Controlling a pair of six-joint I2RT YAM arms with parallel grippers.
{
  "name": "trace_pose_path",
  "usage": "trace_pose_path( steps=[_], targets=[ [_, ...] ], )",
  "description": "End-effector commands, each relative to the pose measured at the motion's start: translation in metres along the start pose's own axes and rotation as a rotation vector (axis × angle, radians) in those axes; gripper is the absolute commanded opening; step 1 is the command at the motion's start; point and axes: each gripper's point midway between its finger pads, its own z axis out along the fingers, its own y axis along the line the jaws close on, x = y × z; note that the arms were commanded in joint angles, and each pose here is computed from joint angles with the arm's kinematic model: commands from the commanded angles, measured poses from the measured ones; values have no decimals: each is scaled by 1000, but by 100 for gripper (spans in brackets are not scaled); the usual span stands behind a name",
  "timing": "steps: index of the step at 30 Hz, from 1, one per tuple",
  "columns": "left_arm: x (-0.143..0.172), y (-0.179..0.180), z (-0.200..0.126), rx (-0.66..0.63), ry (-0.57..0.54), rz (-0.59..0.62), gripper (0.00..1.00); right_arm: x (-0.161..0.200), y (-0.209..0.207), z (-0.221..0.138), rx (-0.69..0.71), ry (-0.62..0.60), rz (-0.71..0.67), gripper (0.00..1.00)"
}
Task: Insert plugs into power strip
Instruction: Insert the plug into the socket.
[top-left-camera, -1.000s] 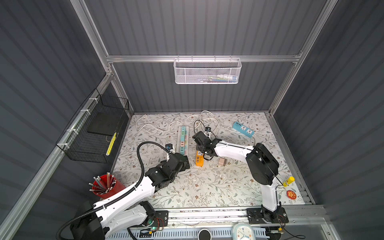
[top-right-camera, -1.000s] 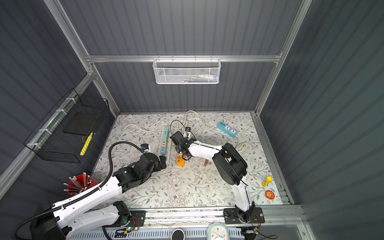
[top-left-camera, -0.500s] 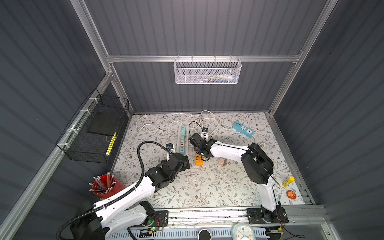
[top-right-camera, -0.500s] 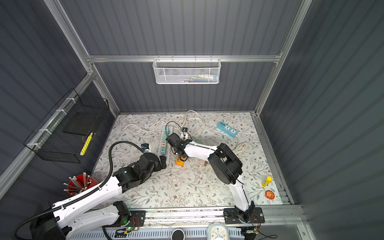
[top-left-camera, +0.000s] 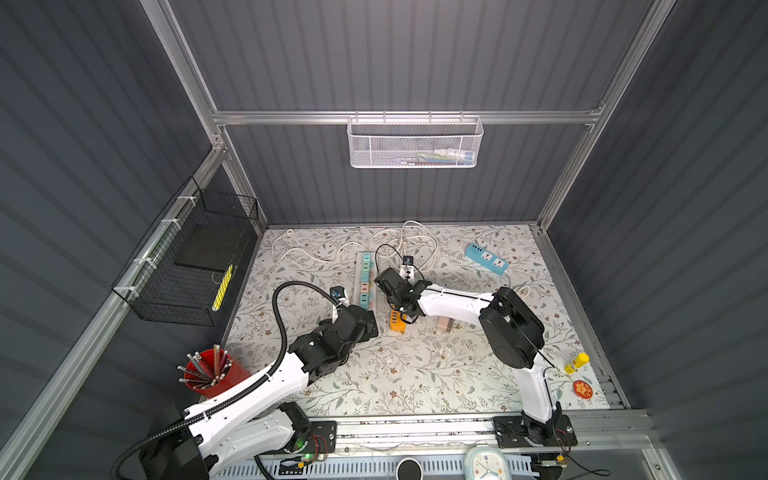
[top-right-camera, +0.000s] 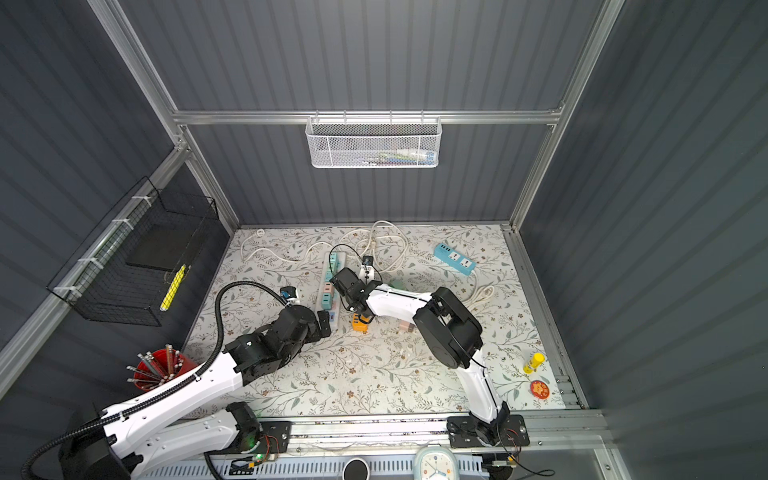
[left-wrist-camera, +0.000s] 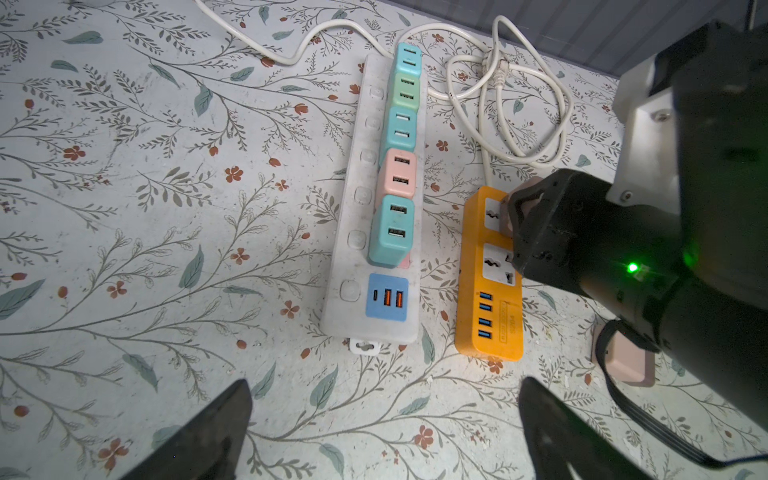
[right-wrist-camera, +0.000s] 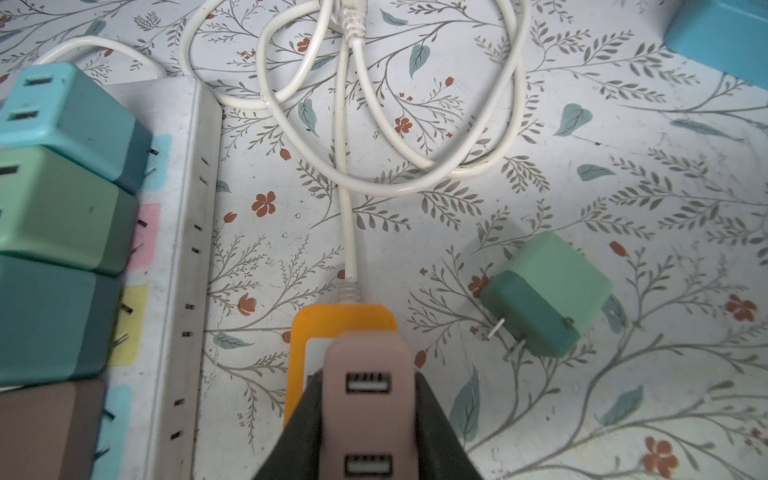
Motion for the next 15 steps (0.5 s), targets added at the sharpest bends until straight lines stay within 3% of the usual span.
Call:
trace_pose_path(
  steps=[1,5,10,15],
  targets=[
    [-17,1,-9,-21,-38,12,100,71,-31,20,48,204,-159,31],
    [-29,5,-14,-51,-76,47,100,79,-32,9,-44,190,-188,29],
    [-33,12,-19,-67,-105,47,100,80,-48,2,-24,171,-230,29],
    [-35,10,-17,-68,-112,44,100,74,-32,-5,-123,156,-309,30]
  ],
)
